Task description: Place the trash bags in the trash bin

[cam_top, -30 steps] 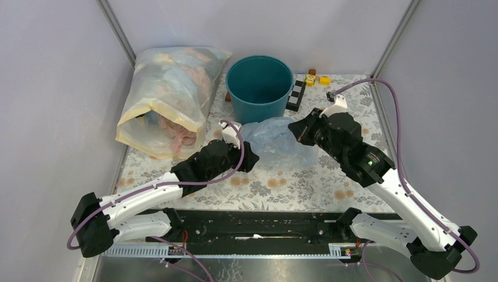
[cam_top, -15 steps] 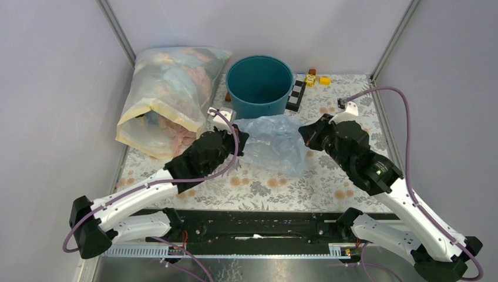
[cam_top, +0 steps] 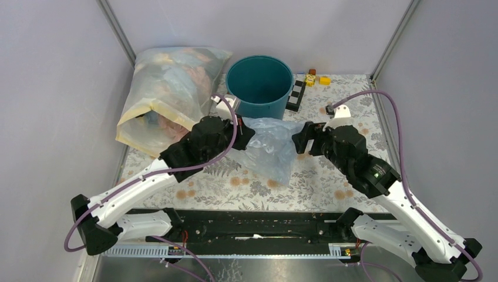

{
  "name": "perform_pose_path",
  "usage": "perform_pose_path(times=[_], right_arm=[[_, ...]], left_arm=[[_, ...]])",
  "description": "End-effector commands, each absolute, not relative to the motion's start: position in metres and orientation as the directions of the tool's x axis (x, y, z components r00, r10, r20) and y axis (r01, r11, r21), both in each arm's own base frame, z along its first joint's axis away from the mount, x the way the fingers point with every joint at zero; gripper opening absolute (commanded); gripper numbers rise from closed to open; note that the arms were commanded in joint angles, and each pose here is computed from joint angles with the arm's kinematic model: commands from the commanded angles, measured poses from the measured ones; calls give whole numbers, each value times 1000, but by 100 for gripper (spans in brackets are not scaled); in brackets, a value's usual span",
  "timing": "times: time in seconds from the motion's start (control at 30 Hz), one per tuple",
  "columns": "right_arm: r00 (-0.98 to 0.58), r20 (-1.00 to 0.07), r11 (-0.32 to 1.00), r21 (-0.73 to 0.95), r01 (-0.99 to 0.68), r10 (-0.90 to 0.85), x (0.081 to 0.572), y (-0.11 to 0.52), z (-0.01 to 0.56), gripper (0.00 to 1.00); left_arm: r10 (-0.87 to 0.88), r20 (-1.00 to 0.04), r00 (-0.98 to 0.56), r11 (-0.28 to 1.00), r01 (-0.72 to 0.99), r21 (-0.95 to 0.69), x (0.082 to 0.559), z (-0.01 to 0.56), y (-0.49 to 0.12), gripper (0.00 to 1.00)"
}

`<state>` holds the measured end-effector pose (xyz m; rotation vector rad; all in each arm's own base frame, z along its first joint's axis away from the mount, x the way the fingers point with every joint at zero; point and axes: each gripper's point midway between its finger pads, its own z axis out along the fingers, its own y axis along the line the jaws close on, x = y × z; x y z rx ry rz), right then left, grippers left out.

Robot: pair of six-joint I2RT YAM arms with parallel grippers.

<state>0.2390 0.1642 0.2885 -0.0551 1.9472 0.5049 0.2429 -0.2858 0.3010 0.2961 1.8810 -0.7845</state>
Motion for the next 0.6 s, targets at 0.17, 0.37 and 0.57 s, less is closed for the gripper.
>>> perform_pose_path(times=[0.17,0.37,0.57], right_arm=[[-368,-923,843,286,-455,115,216,174,274,99],[-386,-912,816,325,-478,137,205,176,247,100],[-465,-875,788,381,-483,138,200,188,206,100]], left_arm=[[-213,-828,-519,716,493,-494,245,322,-278,0],[-242,-795,-557,720,446,-532,259,305,-263,0],[-283,-765,-578,695,427,-579,270,289,-250,0]])
